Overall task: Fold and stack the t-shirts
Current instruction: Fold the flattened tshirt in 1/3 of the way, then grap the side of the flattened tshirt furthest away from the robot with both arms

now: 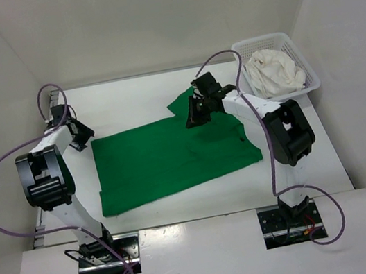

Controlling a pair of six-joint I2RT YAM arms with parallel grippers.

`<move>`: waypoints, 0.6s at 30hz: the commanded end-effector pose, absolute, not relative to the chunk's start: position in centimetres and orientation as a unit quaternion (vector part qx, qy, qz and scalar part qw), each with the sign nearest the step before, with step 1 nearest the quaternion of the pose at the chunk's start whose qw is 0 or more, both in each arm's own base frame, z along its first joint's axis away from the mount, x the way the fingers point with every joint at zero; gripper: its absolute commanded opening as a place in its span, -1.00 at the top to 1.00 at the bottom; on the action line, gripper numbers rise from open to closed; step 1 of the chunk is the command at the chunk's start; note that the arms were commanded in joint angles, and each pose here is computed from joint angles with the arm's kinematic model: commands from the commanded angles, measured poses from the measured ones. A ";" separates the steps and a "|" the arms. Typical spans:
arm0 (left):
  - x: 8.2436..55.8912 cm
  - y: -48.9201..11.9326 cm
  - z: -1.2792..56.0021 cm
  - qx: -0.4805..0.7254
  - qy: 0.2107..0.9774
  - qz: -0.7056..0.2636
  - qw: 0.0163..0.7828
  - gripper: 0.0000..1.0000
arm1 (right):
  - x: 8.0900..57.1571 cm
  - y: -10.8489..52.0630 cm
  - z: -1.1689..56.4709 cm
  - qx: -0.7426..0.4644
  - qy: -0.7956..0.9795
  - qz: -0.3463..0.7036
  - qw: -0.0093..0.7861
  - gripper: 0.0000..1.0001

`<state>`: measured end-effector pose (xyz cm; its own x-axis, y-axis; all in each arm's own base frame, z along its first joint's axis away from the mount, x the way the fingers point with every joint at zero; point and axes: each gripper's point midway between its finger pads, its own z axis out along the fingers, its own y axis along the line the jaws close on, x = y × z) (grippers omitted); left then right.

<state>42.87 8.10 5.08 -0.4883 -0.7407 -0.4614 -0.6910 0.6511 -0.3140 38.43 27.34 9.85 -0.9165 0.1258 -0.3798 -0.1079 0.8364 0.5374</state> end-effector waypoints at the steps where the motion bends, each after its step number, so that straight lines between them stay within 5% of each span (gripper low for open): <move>1: 45.8 10.2 6.3 -0.410 0.850 -0.011 0.331 -0.15 | 40.2 28.4 11.9 -0.030 0.922 0.307 0.233 0.73; 18: 43.6 9.2 1.1 -0.383 0.882 -0.008 0.274 0.25 | 41.0 29.3 10.9 -0.031 0.920 0.319 0.225 0.71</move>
